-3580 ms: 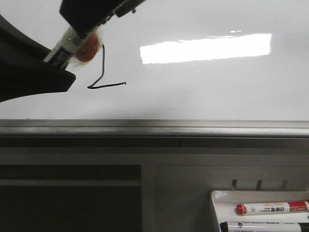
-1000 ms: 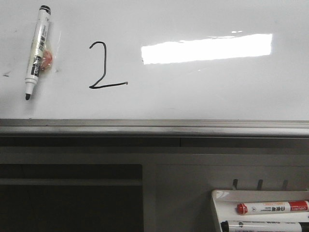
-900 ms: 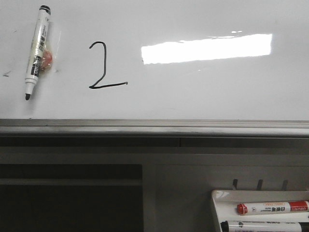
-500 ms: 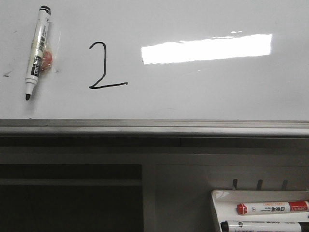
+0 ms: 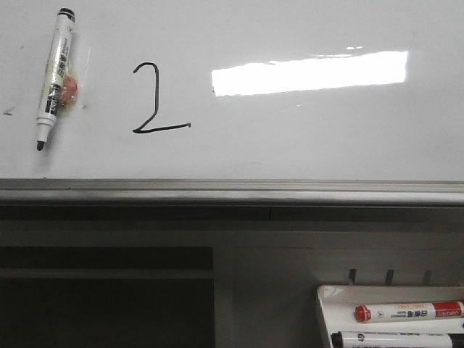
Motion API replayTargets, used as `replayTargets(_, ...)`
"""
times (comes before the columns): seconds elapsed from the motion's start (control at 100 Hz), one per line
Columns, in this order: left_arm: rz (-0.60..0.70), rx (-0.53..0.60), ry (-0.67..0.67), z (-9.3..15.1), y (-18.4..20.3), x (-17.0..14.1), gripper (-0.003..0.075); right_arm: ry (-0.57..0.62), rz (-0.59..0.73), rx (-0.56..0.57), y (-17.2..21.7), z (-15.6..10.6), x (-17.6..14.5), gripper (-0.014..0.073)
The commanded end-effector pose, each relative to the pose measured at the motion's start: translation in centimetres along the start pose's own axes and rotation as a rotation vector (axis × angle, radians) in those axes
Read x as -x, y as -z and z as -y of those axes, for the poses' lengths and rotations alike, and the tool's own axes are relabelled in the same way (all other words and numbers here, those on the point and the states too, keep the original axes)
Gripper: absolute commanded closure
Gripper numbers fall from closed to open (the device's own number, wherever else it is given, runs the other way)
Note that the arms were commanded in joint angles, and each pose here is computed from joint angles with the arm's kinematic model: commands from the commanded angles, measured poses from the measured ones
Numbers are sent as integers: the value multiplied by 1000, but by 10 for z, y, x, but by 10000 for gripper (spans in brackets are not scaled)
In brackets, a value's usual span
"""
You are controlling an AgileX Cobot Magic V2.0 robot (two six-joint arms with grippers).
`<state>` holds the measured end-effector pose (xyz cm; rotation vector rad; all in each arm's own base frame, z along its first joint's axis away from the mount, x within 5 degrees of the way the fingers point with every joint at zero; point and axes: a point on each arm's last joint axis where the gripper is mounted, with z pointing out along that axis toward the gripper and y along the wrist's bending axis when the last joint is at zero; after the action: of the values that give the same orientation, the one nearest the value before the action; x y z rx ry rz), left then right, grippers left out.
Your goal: Write number 2 on whiteboard
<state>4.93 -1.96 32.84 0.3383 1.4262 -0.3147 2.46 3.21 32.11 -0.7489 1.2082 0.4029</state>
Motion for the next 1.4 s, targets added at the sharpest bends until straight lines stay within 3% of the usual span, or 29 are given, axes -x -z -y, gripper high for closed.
replayTargets(0.0, 82, -14, 3, 1, 0, 14, 741, -11, 71, -59, 0, 7, 12, 658)
replayTargets(0.24, 34, 34, 14, -2, 3, 8, 741, -11, 71, -59, 0, 7, 12, 658)
replayTargets(0.49, 58, 260, -91, -9, 12, 5, 741, -11, 71, -59, 0, 7, 12, 658)
replayTargets(0.81, 9, 415, -98, -15, 15, -77, 741, -11, 71, -59, 0, 7, 12, 658)
replayTargets(0.95, -59, 436, -75, -16, 18, -118, 741, -11, 73, -60, 0, 7, 12, 658)
replayTargets(1.0, -147, 439, -56, -16, 19, -128, 741, -11, 71, -58, 0, 7, 12, 658)
replayTargets(1.14, -294, 449, -15, -16, 22, -141, 741, -11, 73, -60, 0, 7, 12, 658)
replayTargets(1.39, -310, 454, -50, -17, 22, -142, 741, -11, 73, -60, 0, 7, 12, 658)
